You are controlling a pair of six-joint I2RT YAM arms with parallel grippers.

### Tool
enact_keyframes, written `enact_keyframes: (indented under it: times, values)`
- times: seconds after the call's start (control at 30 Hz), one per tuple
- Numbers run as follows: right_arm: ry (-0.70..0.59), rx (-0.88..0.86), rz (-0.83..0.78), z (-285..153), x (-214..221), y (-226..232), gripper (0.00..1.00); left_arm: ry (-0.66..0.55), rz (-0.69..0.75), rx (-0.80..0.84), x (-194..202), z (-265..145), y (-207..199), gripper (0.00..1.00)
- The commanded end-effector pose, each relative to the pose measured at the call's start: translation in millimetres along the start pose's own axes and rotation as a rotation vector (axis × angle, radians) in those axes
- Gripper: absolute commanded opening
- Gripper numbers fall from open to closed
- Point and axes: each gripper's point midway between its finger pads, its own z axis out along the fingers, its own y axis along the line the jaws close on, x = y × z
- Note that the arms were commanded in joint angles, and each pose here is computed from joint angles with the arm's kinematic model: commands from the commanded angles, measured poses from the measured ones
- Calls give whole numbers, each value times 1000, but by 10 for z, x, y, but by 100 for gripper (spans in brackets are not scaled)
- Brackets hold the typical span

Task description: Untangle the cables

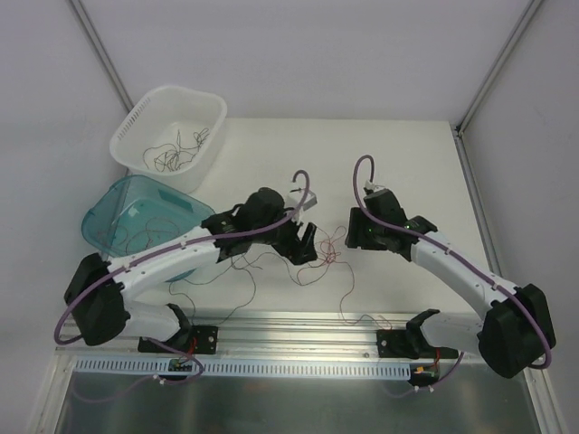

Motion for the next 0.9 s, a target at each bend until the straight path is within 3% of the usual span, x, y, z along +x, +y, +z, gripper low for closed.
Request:
enact_keyframes:
  times: [0.0,0.17,0.33,0.57,0.6,0.8,0.87]
  values:
    - [-13,50,78,-82,15,-143,57,13,4,-40,6,366,-83,72]
    - [-22,36,135,-131,32,-242,57,127,60,-23,303,862,-308,65]
    - [-26,-10,129,-163,73,-231,57,175,86,-78,469,1149,-264,54]
    - [16,-145,130,-150,196,-17,57,203,100,-131,588,1325,-151,31]
    - [16,-152,129,-133,213,-15,57,207,103,-134,599,1333,-141,23]
    - [38,-194,123,-93,278,45,57,210,97,-165,638,1346,-74,0]
    - [47,-215,119,-84,291,73,57,196,100,-184,605,1334,-45,0]
